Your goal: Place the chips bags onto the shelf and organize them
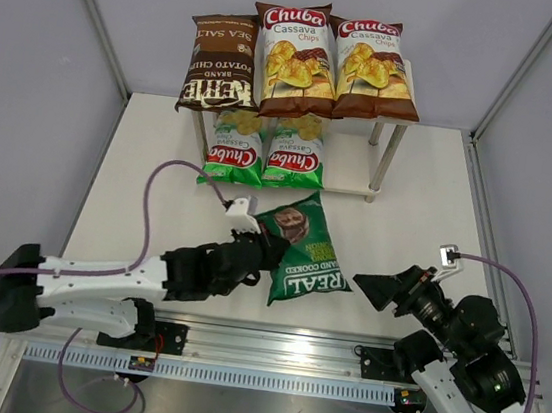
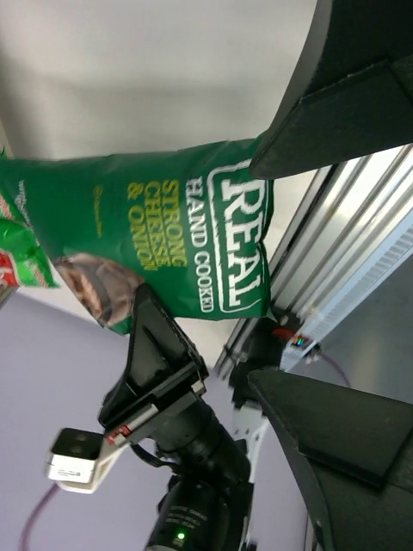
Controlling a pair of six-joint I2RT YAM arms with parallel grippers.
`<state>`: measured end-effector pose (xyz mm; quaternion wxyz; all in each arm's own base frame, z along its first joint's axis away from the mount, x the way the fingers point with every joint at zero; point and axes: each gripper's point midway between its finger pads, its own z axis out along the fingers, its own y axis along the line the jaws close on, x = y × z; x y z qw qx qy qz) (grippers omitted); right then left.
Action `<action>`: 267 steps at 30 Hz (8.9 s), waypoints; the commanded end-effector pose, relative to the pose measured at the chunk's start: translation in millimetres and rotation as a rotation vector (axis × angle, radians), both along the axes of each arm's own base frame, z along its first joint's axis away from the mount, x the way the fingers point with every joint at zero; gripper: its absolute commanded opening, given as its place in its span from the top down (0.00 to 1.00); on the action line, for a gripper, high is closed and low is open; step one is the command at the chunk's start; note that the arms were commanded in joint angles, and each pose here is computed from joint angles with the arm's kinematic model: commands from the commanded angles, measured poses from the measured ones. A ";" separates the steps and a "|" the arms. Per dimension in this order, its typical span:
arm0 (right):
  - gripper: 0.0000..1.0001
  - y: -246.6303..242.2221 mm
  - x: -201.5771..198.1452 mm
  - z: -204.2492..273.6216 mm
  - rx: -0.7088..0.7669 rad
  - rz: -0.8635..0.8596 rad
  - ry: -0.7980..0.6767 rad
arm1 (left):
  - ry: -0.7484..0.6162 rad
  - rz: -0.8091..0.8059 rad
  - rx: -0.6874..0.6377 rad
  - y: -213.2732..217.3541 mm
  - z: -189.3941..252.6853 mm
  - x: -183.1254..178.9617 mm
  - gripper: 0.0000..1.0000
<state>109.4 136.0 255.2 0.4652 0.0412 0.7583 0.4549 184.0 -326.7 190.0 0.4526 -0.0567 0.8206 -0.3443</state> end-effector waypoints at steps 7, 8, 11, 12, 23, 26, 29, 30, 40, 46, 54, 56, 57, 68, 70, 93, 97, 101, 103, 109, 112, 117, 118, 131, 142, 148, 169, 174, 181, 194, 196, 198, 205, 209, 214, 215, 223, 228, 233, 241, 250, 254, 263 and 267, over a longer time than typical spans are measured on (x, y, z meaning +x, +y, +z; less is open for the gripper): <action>0.00 60.7 11.2 27.0 0.504 0.237 0.110 | -0.161 0.452 -0.195 126.4 82.4 32.5 1.00; 0.01 66.1 15.4 25.6 0.537 0.256 0.130 | -0.167 0.469 -0.214 130.7 87.0 34.4 1.00; 0.01 76.9 17.7 33.3 0.604 0.338 0.104 | -0.182 0.498 -0.292 133.1 101.9 41.4 1.00; 0.00 79.1 17.9 35.0 0.593 0.355 0.085 | -0.174 0.498 -0.315 132.1 103.4 45.2 1.00; 0.00 97.5 68.0 13.5 0.529 0.269 0.068 | -0.141 0.402 -0.615 89.5 123.9 49.4 1.00; 0.01 102.6 70.4 20.6 0.532 0.300 0.013 | -0.125 0.353 -0.634 75.7 125.6 47.9 1.00; 0.08 106.3 75.0 23.1 0.521 0.307 -0.007 | -0.095 0.303 -0.634 62.0 121.2 45.0 1.00; 0.09 107.5 74.9 22.5 0.515 0.312 -0.008 | -0.090 0.294 -0.631 61.3 117.9 43.5 1.00; 0.06 110.0 84.5 21.3 0.455 0.285 -0.028 | -0.046 0.102 -0.643 23.6 113.4 26.8 1.00; 0.34 105.7 83.8 15.8 0.459 0.262 -0.028 | -0.017 0.086 -0.641 17.8 97.3 24.5 1.00; 0.60 95.2 75.4 10.7 0.372 0.240 -0.121 | -0.084 0.117 -0.552 40.7 87.7 24.6 0.27; 0.65 93.0 72.9 12.8 0.354 0.241 -0.158 | -0.098 0.148 -0.541 52.5 88.0 25.9 0.09; 0.66 92.4 73.6 9.7 0.341 0.234 -0.149 | -0.095 0.161 -0.503 57.8 78.3 25.8 0.05; 0.97 90.6 86.4 0.3 0.272 0.185 -0.163 | -0.117 0.236 -0.437 108.3 60.7 19.2 0.01; 1.00 90.5 87.6 -2.3 0.264 0.180 -0.157 | -0.099 0.235 -0.405 109.7 53.4 17.6 0.01; 1.00 75.2 72.8 18.2 0.076 0.179 -0.179 | -0.032 -0.197 -0.244 32.5 10.5 -19.7 0.01; 1.00 75.2 72.1 27.0 0.044 0.187 -0.171 | -0.124 -0.182 -0.218 49.3 22.5 -17.6 0.01; 1.00 72.4 71.3 47.1 0.013 0.186 -0.189 | -0.215 -0.209 -0.272 58.9 28.2 -23.9 0.01; 1.00 70.9 72.8 52.7 0.001 0.177 -0.204 | -0.178 -0.215 -0.320 59.3 17.6 -29.2 0.01; 1.00 68.0 80.2 69.7 -0.004 0.139 -0.219 | -0.175 -0.335 -0.380 39.7 26.4 -44.7 0.01; 1.00 62.1 87.3 75.7 -0.012 0.083 -0.174 | -0.397 -0.514 -0.277 26.4 36.3 -61.9 0.01; 1.00 60.9 90.5 86.3 0.008 0.056 -0.145 | -0.608 -0.519 -0.180 29.0 30.3 -66.3 0.01; 1.00 60.4 91.2 87.5 0.013 0.048 -0.136 | -0.639 -0.522 -0.181 29.1 31.4 -69.2 0.01; 1.00 57.9 83.6 111.4 0.129 0.024 -0.079 | -0.911 -0.184 0.239 8.0 46.0 -36.5 0.01; 1.00 61.7 62.6 131.7 0.206 0.102 -0.101 | -0.868 0.053 0.279 -12.1 44.6 -10.3 0.01; 1.00 62.0 58.2 131.7 0.216 0.115 -0.094 | -0.919 0.076 0.298 -22.6 53.2 -16.3 0.38; 0.01 26.6 63.4 93.4 -0.113 -0.031 0.041 | -0.972 0.071 0.553 -16.9 61.2 -19.3 1.00; 0.00 25.6 63.6 61.1 -0.219 -0.020 0.176 | -1.011 0.122 0.678 -25.2 71.6 -18.1 1.00; 0.01 31.0 56.6 24.9 -0.236 0.016 0.277 | -1.043 0.115 0.754 -43.7 70.8 -19.2 1.00; 0.40 31.2 54.4 3.1 -0.246 0.034 0.270 | -1.047 0.119 0.784 -46.9 72.0 -19.1 1.00; 0.50 30.9 56.3 8.0 -0.235 0.026 0.244 | -1.037 0.110 0.778 -45.5 68.5 -18.7 0.97; 0.55 28.3 58.2 12.6 -0.234 0.013 0.211 | -1.033 0.104 0.766 -42.4 63.3 -19.0 0.67; 0.64 32.2 63.6 14.6 -0.190 0.014 0.129 | -0.956 0.096 0.688 -23.0 41.0 -12.8 0.01; 0.66 25.6 76.8 18.7 -0.181 -0.054 0.053 | -0.835 0.121 0.569 4.1 25.3 -8.8 0.01; 0.66 30.2 100.2 34.2 -0.124 -0.110 -0.036 | -0.550 0.013 0.347 17.5 -4.9 -9.2 0.01; 0.66 31.1 106.9 34.2 -0.116 -0.128 -0.033 | -0.506 -0.006 0.385 29.2 -21.7 -9.7 0.01; 0.68 42.5 157.7 60.0 -0.006 -0.237 -0.094 | -0.126 0.120 0.396 99.9 -41.0 19.2 0.01; 0.68 43.7 185.8 73.4 0.124 -0.298 -0.104 | -0.023 0.145 0.416 138.8 -36.7 14.5 0.01; 0.68 30.9 209.4 73.5 0.243 -0.389 -0.074 | -0.013 0.118 0.356 153.7 -9.5 3.7 0.01; 0.68 26.0 248.1 69.3 0.486 -0.507 -0.066 | -0.066 0.108 0.486 192.8 37.2 -5.5 0.01; 0.69 21.1 292.1 56.3 0.595 -0.615 -0.121 | -0.221 -0.012 0.587 203.7 55.9 -8.1 0.01; 0.70 20.1 311.0 55.6 0.664 -0.645 -0.181 | -0.235 -0.036 0.522 205.9 56.5 -16.5 0.01; 0.71 28.0 350.0 52.6 0.679 -0.675 -0.287 | -0.232 -0.091 0.521 198.0 49.8 -20.5 0.01; 0.72 32.3 361.9 42.1 0.728 -0.675 -0.275 | -0.226 -0.102 0.522 196.0 46.7 -21.4 0.01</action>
